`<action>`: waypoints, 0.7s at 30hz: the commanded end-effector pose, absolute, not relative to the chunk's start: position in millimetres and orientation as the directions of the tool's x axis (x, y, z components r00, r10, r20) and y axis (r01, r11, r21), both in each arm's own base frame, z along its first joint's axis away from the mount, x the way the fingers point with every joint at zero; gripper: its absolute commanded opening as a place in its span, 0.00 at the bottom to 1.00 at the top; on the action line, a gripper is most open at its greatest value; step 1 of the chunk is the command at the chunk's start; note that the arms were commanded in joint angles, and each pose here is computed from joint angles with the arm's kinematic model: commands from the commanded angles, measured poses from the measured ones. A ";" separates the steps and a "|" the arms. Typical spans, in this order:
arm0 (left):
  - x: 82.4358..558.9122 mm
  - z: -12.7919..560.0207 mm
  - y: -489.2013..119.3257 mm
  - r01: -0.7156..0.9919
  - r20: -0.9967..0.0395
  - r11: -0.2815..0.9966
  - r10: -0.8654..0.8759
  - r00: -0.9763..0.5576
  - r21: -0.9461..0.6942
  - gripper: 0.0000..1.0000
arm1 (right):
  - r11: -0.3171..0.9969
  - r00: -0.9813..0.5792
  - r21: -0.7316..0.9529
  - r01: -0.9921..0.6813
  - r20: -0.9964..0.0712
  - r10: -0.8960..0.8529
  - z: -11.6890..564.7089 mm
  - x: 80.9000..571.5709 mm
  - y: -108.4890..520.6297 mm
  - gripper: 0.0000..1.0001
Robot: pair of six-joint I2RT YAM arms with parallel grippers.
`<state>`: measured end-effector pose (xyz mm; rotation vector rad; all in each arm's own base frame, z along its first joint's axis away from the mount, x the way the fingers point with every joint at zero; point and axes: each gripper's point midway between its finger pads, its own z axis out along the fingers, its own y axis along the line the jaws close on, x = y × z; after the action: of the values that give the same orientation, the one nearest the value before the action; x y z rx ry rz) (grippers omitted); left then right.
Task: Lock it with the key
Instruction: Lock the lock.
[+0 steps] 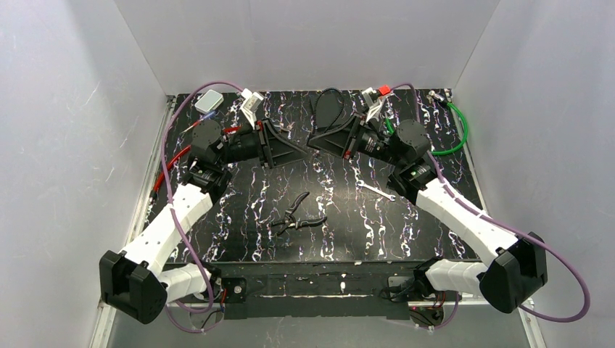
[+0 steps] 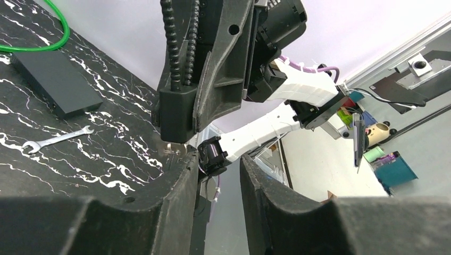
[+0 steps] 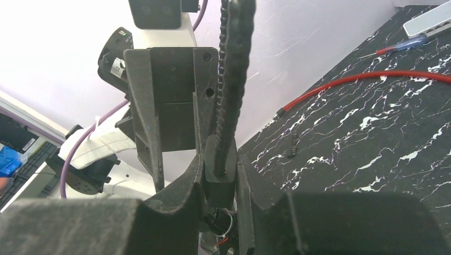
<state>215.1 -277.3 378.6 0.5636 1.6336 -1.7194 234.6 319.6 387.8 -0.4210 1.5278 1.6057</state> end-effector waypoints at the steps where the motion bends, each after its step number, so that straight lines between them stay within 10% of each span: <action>1: 224.2 392.7 -282.7 0.754 -0.740 0.038 -0.231 -0.631 -0.655 0.30 | 0.103 -0.493 0.576 -0.811 -0.767 0.410 428.0 237.7 315.7 0.01; 21: 256.1 360.3 -282.5 0.685 -0.705 0.179 -0.264 -0.658 -0.706 0.28 | 0.114 -0.514 0.599 -0.793 -0.757 0.404 424.0 246.2 320.7 0.01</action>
<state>245.0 -284.2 362.6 0.4245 1.6882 -1.6484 255.0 322.1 377.3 -0.3623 1.5853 1.5596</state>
